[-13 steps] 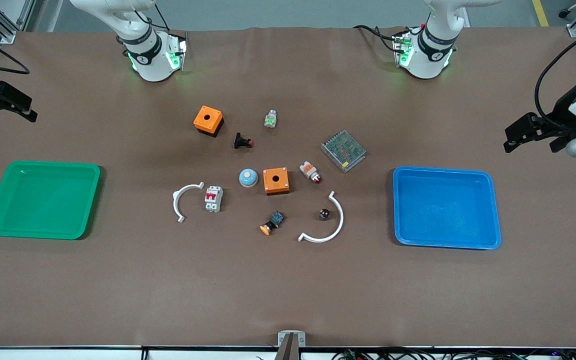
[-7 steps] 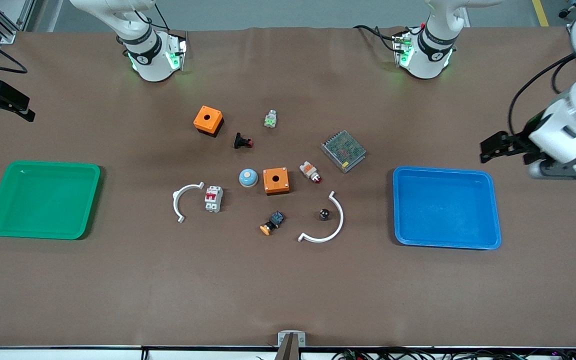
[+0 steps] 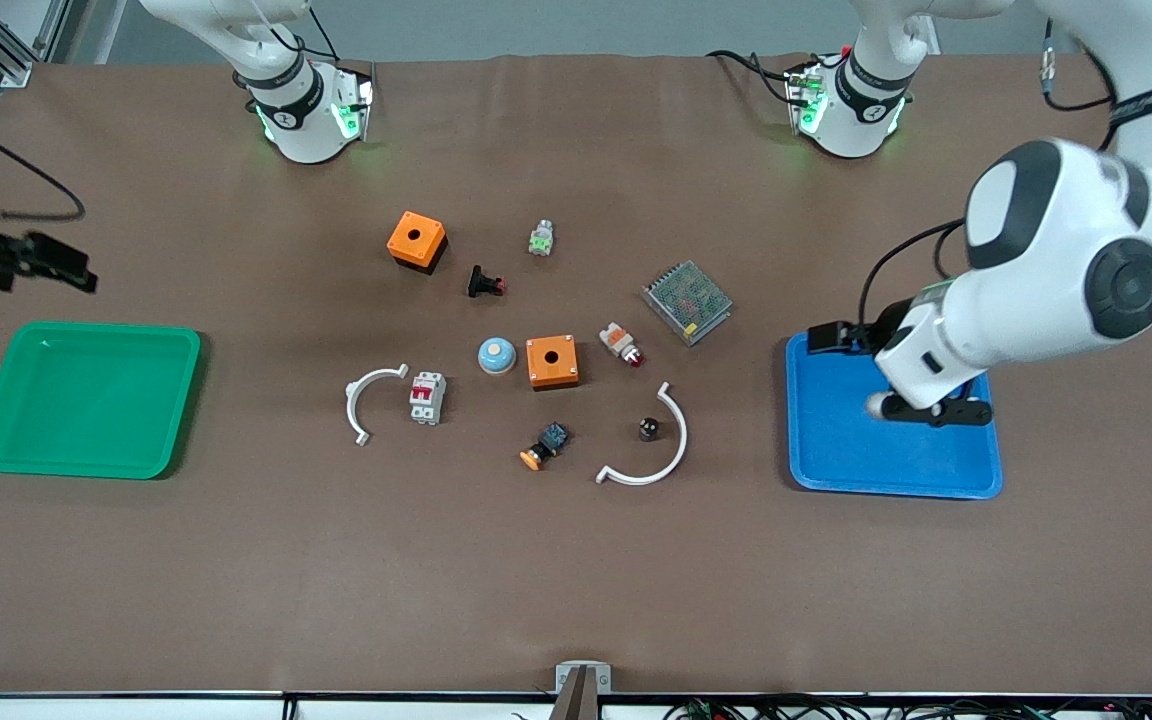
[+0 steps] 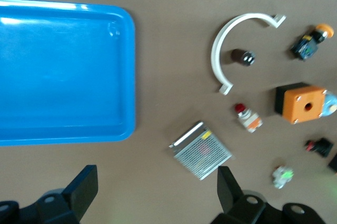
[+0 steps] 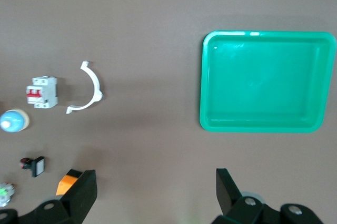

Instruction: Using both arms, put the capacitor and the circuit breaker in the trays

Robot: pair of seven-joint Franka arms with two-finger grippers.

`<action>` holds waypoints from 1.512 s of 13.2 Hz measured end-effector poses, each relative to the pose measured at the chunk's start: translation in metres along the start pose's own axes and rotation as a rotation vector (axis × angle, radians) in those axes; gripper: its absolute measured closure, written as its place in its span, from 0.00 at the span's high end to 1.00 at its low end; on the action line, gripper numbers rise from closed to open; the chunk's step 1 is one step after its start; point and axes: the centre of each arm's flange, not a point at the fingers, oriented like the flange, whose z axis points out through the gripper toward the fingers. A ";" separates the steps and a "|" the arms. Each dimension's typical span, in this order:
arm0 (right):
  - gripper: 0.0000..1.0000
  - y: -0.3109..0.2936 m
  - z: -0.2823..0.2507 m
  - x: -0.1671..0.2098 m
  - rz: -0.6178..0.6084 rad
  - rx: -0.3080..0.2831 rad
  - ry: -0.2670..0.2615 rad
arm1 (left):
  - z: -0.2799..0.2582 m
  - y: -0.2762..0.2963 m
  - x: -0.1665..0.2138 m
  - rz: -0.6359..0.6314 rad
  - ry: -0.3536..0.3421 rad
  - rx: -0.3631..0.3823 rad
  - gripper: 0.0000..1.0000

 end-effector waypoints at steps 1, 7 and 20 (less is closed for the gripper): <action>1.00 -0.001 0.018 0.013 -0.001 -0.004 -0.018 | 0.018 0.014 0.006 -0.024 0.007 -0.004 1.00; 1.00 -0.097 0.055 0.031 0.110 -0.007 -0.008 | 0.149 0.119 0.032 -0.135 0.074 -0.004 1.00; 1.00 -0.264 0.252 0.053 0.157 0.045 0.072 | 0.276 0.166 0.054 -0.151 0.186 0.145 1.00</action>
